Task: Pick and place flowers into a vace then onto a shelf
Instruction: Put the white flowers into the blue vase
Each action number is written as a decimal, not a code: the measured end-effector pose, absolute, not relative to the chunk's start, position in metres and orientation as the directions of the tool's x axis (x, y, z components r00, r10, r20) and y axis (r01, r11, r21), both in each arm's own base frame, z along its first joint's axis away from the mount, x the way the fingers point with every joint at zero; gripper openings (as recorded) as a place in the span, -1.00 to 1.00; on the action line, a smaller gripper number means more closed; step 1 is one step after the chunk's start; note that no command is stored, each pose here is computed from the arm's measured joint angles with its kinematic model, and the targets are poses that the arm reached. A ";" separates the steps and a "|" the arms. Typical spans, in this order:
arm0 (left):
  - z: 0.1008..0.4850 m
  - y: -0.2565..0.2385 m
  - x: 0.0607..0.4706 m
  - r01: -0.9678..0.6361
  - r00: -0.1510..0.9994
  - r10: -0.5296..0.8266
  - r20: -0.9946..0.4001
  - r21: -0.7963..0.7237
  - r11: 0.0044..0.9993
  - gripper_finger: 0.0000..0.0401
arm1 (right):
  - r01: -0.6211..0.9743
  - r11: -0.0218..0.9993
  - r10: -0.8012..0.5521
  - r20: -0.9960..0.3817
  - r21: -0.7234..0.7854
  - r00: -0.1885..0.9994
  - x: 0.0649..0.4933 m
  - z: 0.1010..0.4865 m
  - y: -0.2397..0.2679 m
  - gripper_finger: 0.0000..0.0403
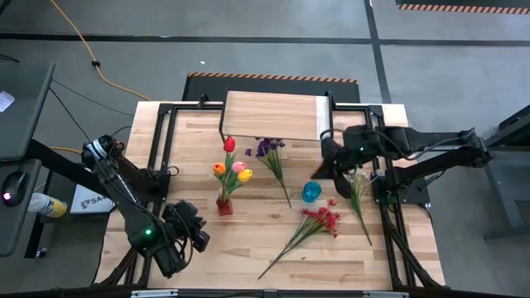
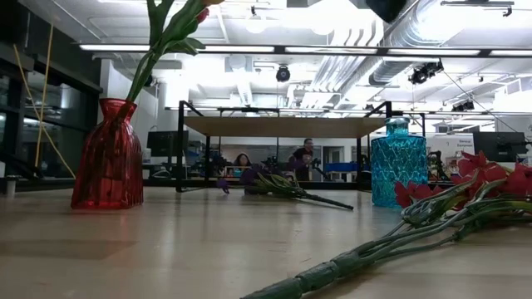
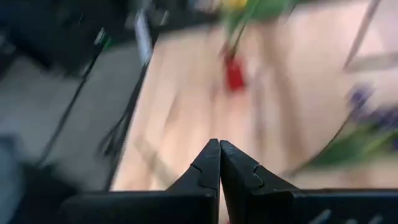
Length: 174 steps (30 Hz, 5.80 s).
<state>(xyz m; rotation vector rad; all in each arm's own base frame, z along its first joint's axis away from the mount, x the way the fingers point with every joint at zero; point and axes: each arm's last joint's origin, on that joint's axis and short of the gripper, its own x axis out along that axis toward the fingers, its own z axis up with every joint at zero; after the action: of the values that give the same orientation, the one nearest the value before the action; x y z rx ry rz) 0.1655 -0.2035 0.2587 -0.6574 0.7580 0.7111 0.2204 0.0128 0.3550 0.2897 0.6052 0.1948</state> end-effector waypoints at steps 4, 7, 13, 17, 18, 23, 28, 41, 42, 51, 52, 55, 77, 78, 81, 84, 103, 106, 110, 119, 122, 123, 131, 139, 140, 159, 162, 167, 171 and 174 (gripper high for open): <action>0.259 -0.209 0.168 -0.747 0.537 0.266 -0.801 -0.304 0.591 -0.45 | -0.044 0.892 0.368 -0.666 0.449 0.649 0.207 0.340 0.018 -1.00; 0.259 -0.212 0.171 -0.726 0.556 0.239 -0.796 -0.324 0.607 -0.45 | 0.123 0.863 0.368 -0.777 0.490 0.511 0.193 0.329 0.021 -1.00; 0.260 -0.215 0.173 -0.704 0.574 0.214 -0.790 -0.342 0.622 -0.45 | 0.479 0.791 0.322 -0.925 0.381 0.203 0.162 0.315 0.029 -1.00; 0.259 -0.216 0.174 -0.698 0.577 0.210 -0.789 -0.343 0.628 -0.45 | 0.567 0.766 0.301 -0.948 0.303 0.101 0.151 0.313 0.041 -1.00; 0.258 -0.217 0.174 -0.698 0.579 0.208 -0.789 -0.346 0.627 -0.45 | 0.578 0.761 0.292 -0.951 0.294 0.099 0.150 0.313 0.045 -1.00; 0.256 -0.220 0.174 -0.690 0.583 0.200 -0.788 -0.350 0.633 -0.45 | 0.629 0.744 0.208 -0.973 0.225 0.103 0.147 0.312 0.058 -1.00; 0.253 -0.227 0.171 -0.677 0.588 0.185 -0.787 -0.354 0.646 -0.45 | 0.687 0.702 0.140 -0.982 0.187 0.124 0.144 0.312 0.065 -0.96; 0.255 -0.238 0.163 -0.637 0.622 0.128 -0.773 -0.404 0.657 -0.45 | 0.743 0.660 0.200 -0.979 0.112 -0.030 0.128 0.197 0.081 -0.17; 0.255 -0.238 0.163 -0.636 0.621 0.127 -0.773 -0.403 0.658 -0.45 | 0.747 0.653 0.208 -0.978 0.125 -0.019 0.128 0.191 0.081 -0.11; 0.254 -0.239 0.161 -0.654 0.601 0.107 -0.792 -0.411 0.635 -0.45 | 0.805 0.576 0.184 -0.982 0.146 0.046 0.124 0.153 0.075 0.21; 0.254 -0.239 0.161 -0.655 0.600 0.106 -0.793 -0.411 0.634 -0.45 | 0.815 0.563 0.180 -0.983 0.138 0.042 0.123 0.150 0.073 0.22; 0.254 -0.239 0.161 -0.655 0.599 0.104 -0.794 -0.411 0.633 -0.45 | 0.842 0.524 0.168 -0.985 0.125 0.042 0.120 0.142 0.070 0.23; 0.256 -0.242 0.163 -0.653 0.625 0.082 -0.776 -0.462 0.600 -0.45 | 0.932 0.343 0.027 -0.993 0.114 0.111 0.129 0.135 0.043 -0.62; 0.256 -0.242 0.164 -0.653 0.627 0.082 -0.775 -0.465 0.598 -0.45 | 0.932 0.344 0.027 -0.993 0.114 0.111 0.129 0.135 0.043 -0.70; 0.256 -0.243 0.164 -0.651 0.629 0.078 -0.773 -0.469 0.596 -0.45 | 0.928 0.354 0.028 -0.993 0.115 0.112 0.129 0.135 0.043 -0.92; 0.256 -0.243 0.164 -0.651 0.629 0.079 -0.773 -0.469 0.597 -0.45 | 0.924 0.363 0.040 -0.993 0.118 0.112 0.129 0.135 0.044 -0.91; 0.257 -0.242 0.164 -0.642 0.646 0.093 -0.758 -0.474 0.603 -0.45 | 0.918 0.371 0.120 -0.987 0.143 0.105 0.128 0.138 0.046 -0.97; 0.257 -0.242 0.164 -0.642 0.646 0.092 -0.758 -0.473 0.603 -0.45 | 0.914 0.366 0.132 -0.982 0.175 0.136 0.127 0.141 0.046 -0.96; 0.257 -0.242 0.164 -0.642 0.646 0.093 -0.758 -0.473 0.604 -0.45 | 0.903 0.362 0.146 -0.971 0.232 0.191 0.124 0.148 0.045 -0.97; 0.257 -0.242 0.164 -0.641 0.645 0.093 -0.758 -0.472 0.606 -0.45 | 0.875 0.325 0.120 -0.934 0.358 0.338 0.110 0.168 0.037 -0.98; 0.257 -0.242 0.164 -0.641 0.645 0.093 -0.758 -0.471 0.606 -0.45 | 0.849 0.322 0.070 -0.905 0.419 0.420 0.108 0.183 0.035 -0.98; 0.257 -0.242 0.164 -0.641 0.645 0.093 -0.758 -0.471 0.606 -0.45 | 0.841 0.327 0.047 -0.897 0.430 0.440 0.107 0.188 0.033 -0.98; 0.257 -0.242 0.164 -0.642 0.646 0.093 -0.758 -0.473 0.604 -0.45 | 0.690 0.440 -0.100 -0.732 0.575 0.674 0.107 0.249 0.027 -0.98; 0.257 -0.242 0.164 -0.642 0.646 0.093 -0.758 -0.473 0.603 -0.45 | 0.373 0.701 -0.274 -0.254 0.607 0.928 0.127 0.324 0.026 -0.99; 0.257 -0.242 0.164 -0.642 0.646 0.093 -0.758 -0.473 0.603 -0.45 | 0.338 0.731 -0.287 -0.182 0.593 0.940 0.129 0.331 0.026 -0.99; 0.257 -0.242 0.164 -0.647 0.646 0.093 -0.757 -0.479 0.593 -0.45 | 0.482 0.847 -0.412 -0.294 0.224 0.862 0.193 0.291 0.045 -0.98; 0.257 -0.242 0.164 -0.647 0.647 0.093 -0.757 -0.480 0.593 -0.45 | 0.488 0.852 -0.420 -0.306 0.192 0.854 0.197 0.287 0.046 -0.99; 0.257 -0.242 0.164 -0.647 0.646 0.093 -0.757 -0.480 0.593 -0.45 | 0.512 0.843 -0.451 -0.301 0.167 0.840 0.198 0.287 0.045 -0.98; 0.257 -0.242 0.164 -0.647 0.646 0.093 -0.757 -0.479 0.593 -0.45 | 0.515 0.843 -0.453 -0.315 0.153 0.834 0.197 0.285 0.045 -0.98; 0.257 -0.242 0.164 -0.647 0.646 0.093 -0.757 -0.479 0.593 -0.45 | 0.519 0.841 -0.454 -0.324 0.151 0.830 0.197 0.284 0.045 -0.97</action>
<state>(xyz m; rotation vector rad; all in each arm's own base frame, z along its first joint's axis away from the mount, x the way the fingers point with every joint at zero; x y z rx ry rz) 0.1643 -0.2422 0.2567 -0.8321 0.7557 0.4812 0.1967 0.0451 0.2837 0.2381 0.2832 -0.5209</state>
